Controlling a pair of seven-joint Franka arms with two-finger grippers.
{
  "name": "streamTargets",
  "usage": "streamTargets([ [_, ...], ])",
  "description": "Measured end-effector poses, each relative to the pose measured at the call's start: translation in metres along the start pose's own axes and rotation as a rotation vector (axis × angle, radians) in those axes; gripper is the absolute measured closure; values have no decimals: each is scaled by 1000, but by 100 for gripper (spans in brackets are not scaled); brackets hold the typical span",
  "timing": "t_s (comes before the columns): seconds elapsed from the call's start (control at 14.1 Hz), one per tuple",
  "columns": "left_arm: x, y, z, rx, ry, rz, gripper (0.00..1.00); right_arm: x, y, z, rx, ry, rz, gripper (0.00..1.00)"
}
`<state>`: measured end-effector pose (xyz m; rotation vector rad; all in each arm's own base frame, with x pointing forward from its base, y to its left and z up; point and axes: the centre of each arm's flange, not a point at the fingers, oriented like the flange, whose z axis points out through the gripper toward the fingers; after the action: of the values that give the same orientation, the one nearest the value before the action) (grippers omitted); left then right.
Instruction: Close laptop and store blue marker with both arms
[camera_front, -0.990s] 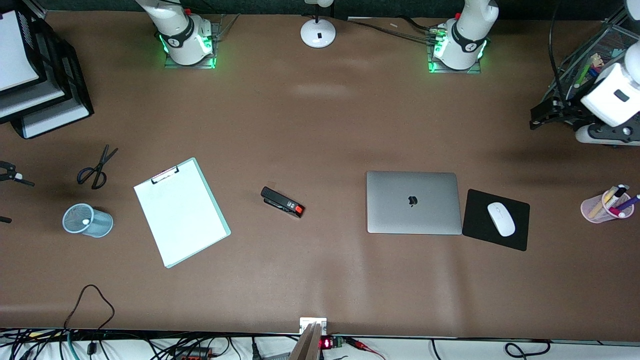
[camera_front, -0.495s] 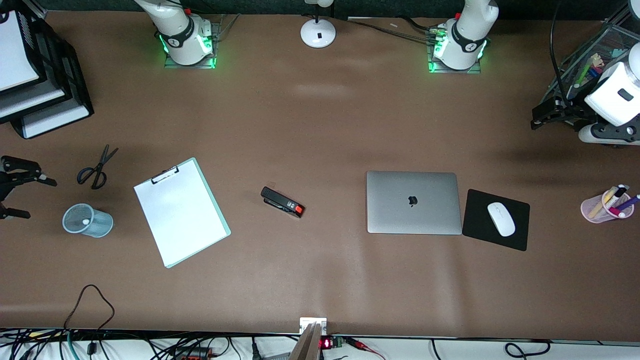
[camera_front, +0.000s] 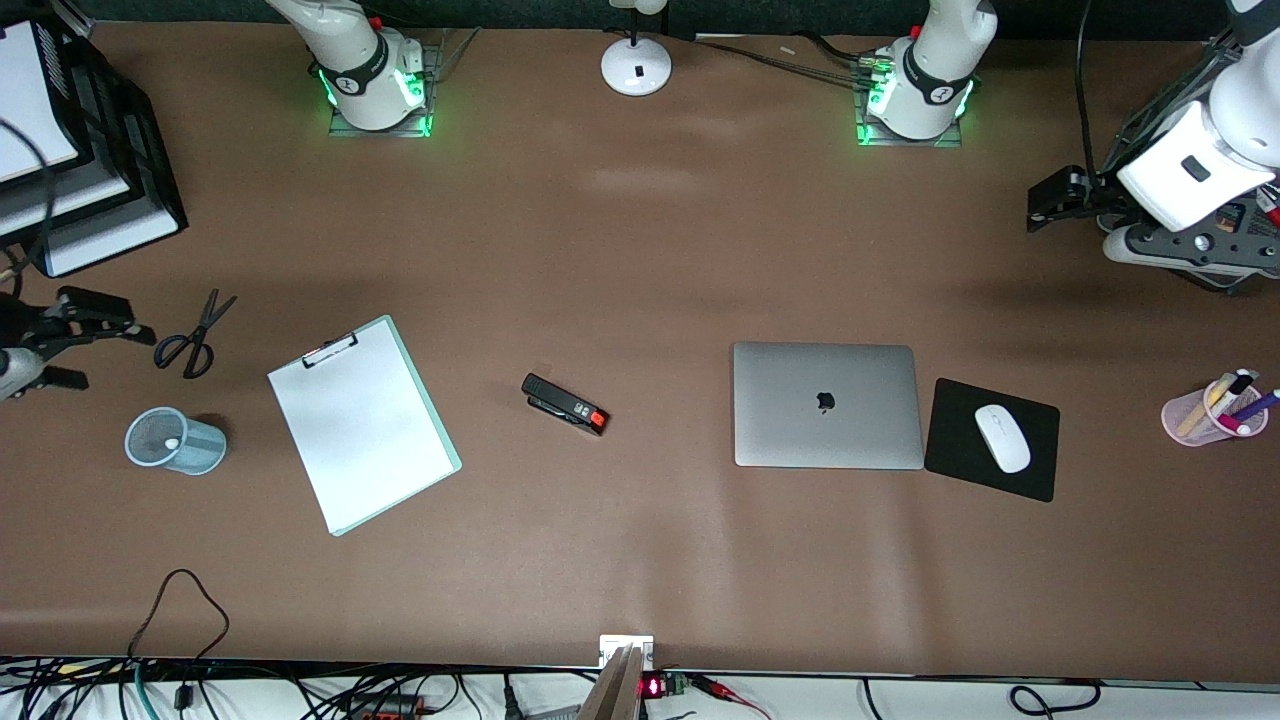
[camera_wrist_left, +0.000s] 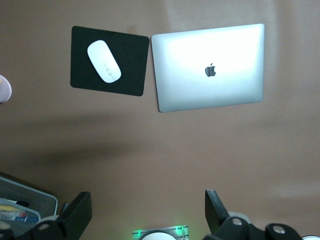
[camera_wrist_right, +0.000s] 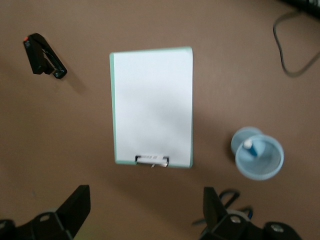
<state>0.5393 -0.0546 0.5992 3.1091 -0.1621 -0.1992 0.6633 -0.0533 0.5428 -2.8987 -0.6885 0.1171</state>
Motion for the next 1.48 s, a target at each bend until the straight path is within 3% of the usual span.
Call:
streamTargets([
  [0.21,3,-3,-20,-9,70,-6,0,-7,-15,-3,-38,-58,94,0],
  [0.57,4,-47,-23,-16,87,-76,0,-13,-32,0,-68,-79,248,0],
  [0.99,13,-55,-10,-20,62,-58,0,-39,-34,35,-104,-14,288,0],
  [1.48,20,-40,-2,-20,50,-28,0,-53,-43,14,-122,22,346,0],
])
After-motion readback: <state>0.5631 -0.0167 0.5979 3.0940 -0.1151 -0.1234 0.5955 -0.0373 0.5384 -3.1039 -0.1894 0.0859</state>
